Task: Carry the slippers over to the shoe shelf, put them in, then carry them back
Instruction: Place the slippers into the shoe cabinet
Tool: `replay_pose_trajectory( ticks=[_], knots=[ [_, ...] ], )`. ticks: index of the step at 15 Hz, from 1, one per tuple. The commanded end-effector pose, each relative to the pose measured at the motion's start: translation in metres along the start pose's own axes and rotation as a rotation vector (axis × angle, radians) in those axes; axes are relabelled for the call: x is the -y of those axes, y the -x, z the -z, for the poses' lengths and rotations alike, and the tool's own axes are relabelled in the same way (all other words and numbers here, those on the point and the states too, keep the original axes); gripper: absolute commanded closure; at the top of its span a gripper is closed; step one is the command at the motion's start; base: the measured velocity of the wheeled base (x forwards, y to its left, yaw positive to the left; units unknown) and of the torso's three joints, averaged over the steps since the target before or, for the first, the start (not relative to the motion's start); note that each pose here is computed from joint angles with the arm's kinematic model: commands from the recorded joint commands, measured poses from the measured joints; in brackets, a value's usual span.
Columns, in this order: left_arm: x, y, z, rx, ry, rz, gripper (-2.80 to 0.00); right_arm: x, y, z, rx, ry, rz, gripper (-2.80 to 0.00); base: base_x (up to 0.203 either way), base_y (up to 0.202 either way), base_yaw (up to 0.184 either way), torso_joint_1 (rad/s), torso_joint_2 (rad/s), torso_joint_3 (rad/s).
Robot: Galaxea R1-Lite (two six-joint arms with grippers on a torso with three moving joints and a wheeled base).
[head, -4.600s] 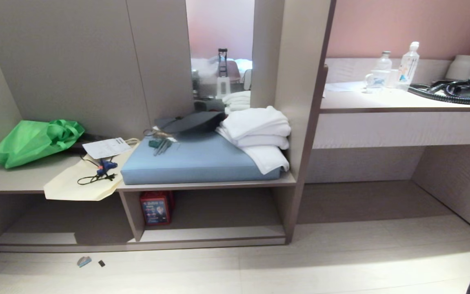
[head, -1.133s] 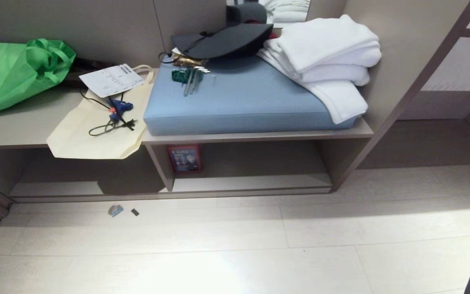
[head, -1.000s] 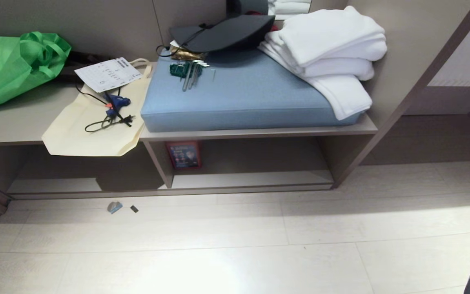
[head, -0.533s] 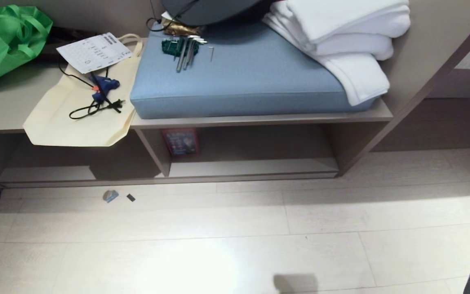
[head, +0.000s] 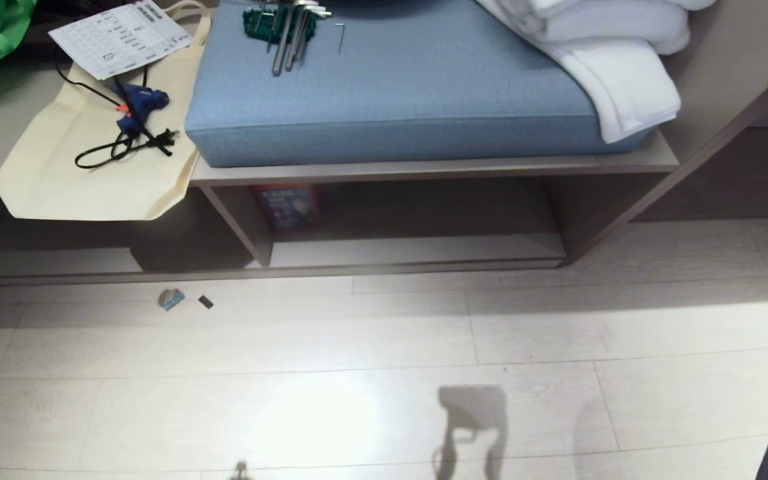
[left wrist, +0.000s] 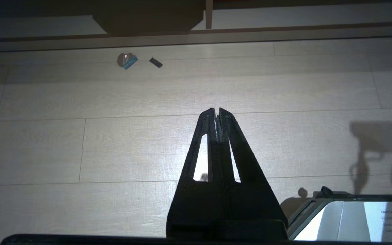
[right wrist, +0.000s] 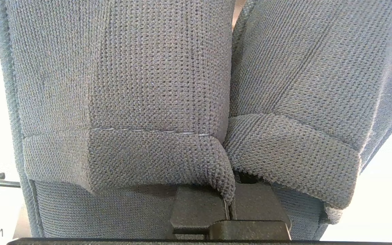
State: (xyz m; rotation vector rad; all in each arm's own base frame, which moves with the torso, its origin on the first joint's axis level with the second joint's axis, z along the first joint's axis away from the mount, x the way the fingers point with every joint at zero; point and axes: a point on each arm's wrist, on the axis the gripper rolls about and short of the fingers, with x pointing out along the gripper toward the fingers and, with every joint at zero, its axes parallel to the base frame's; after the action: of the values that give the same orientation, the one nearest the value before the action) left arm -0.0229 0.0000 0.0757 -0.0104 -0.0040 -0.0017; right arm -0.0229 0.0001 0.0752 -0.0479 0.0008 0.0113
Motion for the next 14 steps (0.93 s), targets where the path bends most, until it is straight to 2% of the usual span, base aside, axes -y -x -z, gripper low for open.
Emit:
replay_pose_trajectory(
  ticks=[1,14],
  knots=[
    [0.0000,0.0000,0.0000,0.000,0.000,0.000,0.00,0.0000,-0.0001,0.0000,-0.002,0.001,-0.001,0.00,0.000,0.000,0.000,-0.002,0.00,-0.193],
    [0.0000,0.0000,0.0000,0.000,0.000,0.000,0.00,0.0000,-0.0001,0.0000,-0.002,0.001,-0.001,0.00,0.000,0.000,0.000,0.004,0.00,-0.198]
  ],
)
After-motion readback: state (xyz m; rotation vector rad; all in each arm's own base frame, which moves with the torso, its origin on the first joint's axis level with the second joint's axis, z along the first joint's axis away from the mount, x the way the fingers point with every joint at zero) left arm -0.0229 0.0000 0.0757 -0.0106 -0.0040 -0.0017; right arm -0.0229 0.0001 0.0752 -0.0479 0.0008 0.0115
